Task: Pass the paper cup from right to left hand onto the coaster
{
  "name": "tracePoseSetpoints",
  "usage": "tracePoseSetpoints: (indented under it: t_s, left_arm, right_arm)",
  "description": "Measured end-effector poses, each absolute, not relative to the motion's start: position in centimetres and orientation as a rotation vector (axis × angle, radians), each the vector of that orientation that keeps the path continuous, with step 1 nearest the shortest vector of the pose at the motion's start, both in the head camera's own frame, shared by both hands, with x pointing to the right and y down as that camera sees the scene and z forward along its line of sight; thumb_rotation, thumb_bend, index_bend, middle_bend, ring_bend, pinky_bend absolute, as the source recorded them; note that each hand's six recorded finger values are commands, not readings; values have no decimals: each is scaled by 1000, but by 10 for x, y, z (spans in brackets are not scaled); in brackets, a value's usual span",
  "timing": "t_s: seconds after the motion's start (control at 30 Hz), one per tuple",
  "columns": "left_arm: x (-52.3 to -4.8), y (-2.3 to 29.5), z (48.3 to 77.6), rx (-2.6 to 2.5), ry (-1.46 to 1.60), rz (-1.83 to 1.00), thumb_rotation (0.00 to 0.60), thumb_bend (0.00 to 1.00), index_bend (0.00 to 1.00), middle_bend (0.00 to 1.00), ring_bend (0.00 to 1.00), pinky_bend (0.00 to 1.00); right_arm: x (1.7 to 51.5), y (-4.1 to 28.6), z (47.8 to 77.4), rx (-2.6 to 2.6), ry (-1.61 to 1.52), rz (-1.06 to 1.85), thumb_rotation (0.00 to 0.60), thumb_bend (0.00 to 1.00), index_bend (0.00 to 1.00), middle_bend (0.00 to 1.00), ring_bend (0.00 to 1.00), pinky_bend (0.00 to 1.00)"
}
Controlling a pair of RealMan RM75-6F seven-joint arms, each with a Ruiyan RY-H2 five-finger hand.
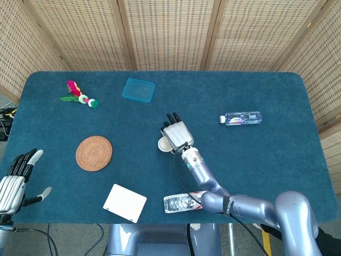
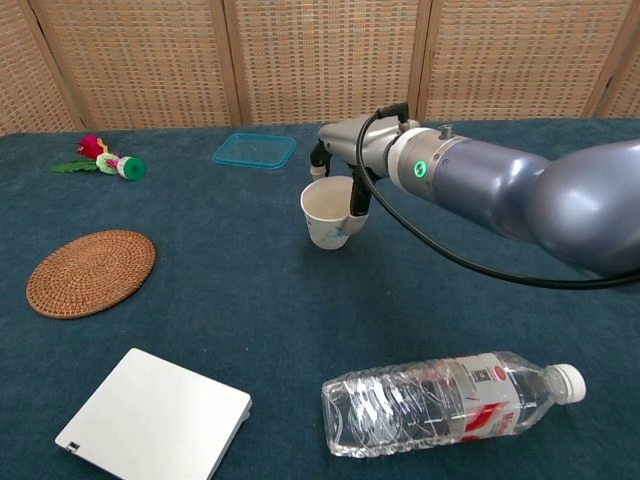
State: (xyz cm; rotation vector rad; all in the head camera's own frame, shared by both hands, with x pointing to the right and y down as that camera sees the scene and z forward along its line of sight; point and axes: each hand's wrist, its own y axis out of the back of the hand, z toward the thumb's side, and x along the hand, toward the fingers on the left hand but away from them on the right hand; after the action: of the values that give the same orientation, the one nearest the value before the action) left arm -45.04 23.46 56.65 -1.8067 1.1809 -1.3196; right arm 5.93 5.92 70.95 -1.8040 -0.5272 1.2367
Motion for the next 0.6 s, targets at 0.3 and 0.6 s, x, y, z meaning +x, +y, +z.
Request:
tracePoseSetpoints:
  t_s: [0.3, 0.6]
  left_arm:
    - [-450, 234, 569, -1808, 1177, -1330, 600, 247, 0, 0, 0, 0]
    - [-448, 234, 567, -1806, 1176, -1321, 600, 247, 0, 0, 0, 0]
  right_arm:
    - [44, 63, 725, -1836, -509, 1223, 600, 83, 295, 118, 0, 0]
    - [53, 64, 716, -1784, -507, 1234, 600, 84, 77, 0, 0, 0]
